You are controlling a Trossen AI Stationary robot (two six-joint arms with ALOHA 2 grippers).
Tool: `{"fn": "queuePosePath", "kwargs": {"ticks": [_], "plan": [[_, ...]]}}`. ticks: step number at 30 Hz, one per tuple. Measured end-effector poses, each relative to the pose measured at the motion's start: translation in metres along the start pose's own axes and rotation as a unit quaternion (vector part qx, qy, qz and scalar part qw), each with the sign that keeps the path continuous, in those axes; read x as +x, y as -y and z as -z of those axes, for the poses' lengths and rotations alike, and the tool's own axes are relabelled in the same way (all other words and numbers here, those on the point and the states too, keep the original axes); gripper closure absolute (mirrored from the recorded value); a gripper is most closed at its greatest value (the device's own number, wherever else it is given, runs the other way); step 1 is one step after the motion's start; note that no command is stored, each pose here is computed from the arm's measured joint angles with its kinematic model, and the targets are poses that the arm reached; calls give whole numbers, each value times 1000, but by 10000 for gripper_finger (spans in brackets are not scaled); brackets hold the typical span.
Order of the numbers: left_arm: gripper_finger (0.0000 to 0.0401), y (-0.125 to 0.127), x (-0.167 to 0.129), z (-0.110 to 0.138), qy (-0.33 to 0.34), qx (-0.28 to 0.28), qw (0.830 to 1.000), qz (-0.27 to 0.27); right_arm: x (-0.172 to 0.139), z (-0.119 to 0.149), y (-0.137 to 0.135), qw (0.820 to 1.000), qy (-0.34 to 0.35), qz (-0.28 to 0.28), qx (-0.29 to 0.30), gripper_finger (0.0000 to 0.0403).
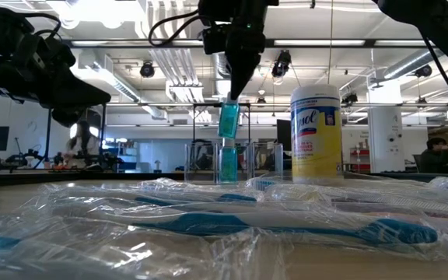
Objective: Pick & Place toothbrushing station
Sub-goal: Put the blue mouthwash into the transparent organizer
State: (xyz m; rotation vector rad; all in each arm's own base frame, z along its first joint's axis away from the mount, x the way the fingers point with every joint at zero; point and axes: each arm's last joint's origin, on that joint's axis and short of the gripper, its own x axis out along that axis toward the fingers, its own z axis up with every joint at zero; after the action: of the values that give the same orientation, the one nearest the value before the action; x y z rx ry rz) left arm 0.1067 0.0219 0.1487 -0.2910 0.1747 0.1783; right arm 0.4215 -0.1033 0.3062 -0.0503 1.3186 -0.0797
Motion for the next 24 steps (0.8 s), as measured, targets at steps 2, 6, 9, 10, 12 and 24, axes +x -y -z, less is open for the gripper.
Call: {"fn": "queuePosePath", "kwargs": {"ticks": [2, 6, 9, 10, 12, 24], "plan": [[375, 0, 0, 0, 0, 0, 1000, 0, 0, 0, 0, 1000, -2, 0, 7, 308], [375, 0, 0, 0, 0, 0, 1000, 0, 0, 2, -1, 1000, -11, -2, 16, 308], [375, 0, 0, 0, 0, 0, 1000, 0, 0, 2, -1, 1000, -13, -3, 19, 308], [375, 0, 0, 0, 0, 0, 1000, 0, 0, 2, -1, 1000, -13, -3, 19, 308], [375, 0, 0, 0, 0, 0, 1000, 0, 0, 2, -2, 1000, -14, -3, 19, 308], [375, 0, 0, 0, 0, 0, 1000, 0, 10, 5, -3, 999, -29, -6, 31, 308]]}}
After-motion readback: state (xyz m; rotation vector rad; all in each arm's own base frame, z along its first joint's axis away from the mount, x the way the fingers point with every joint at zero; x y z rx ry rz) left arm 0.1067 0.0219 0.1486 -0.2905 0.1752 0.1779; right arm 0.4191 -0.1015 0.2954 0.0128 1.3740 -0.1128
